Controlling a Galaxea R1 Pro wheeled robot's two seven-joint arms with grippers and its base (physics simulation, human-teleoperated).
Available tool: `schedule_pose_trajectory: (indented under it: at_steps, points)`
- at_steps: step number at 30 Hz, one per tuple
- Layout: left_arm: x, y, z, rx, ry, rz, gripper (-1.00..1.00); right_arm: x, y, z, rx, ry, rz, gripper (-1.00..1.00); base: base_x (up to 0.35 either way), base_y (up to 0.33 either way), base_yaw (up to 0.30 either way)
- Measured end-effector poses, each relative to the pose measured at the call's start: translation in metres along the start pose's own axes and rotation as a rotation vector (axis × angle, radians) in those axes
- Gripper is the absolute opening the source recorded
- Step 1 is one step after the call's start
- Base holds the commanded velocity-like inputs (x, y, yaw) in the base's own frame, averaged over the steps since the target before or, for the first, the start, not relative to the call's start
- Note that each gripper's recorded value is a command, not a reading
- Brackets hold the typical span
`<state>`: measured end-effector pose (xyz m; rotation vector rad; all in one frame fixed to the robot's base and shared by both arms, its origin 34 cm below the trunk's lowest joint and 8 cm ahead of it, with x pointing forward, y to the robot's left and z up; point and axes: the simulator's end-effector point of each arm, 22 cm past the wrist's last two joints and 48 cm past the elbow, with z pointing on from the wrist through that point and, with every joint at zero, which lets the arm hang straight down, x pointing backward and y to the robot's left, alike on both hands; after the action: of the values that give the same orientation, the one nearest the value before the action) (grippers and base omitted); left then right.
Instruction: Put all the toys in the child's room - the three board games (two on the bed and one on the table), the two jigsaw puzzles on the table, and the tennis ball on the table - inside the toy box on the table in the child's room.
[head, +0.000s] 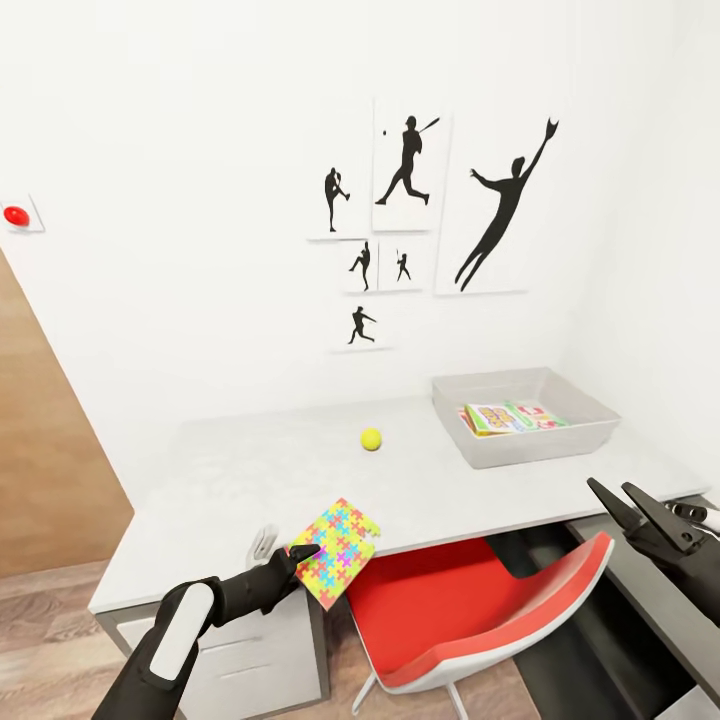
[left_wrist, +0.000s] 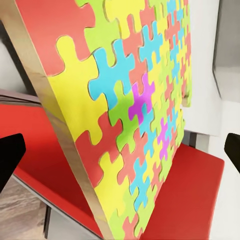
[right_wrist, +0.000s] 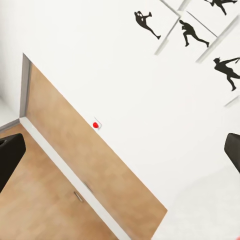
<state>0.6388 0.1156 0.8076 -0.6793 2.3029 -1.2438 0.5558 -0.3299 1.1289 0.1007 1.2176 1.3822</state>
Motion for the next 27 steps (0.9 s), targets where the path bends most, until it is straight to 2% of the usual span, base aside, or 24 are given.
schedule_pose_trajectory:
  at_steps: [14, 27]
  points:
    - [0.0004, 0.0055, 0.0038, 0.001, -0.001, 0.001, 1.00, 0.0039, -0.0051, -0.0028, 0.000, 0.000, -0.001, 1.00, 0.000, -0.002, 0.000]
    - [0.0008, 0.0055, 0.0040, 0.000, 0.001, 0.001, 1.00, 0.0038, -0.0050, -0.0027, 0.000, -0.001, -0.001, 1.00, 0.000, -0.062, 0.000]
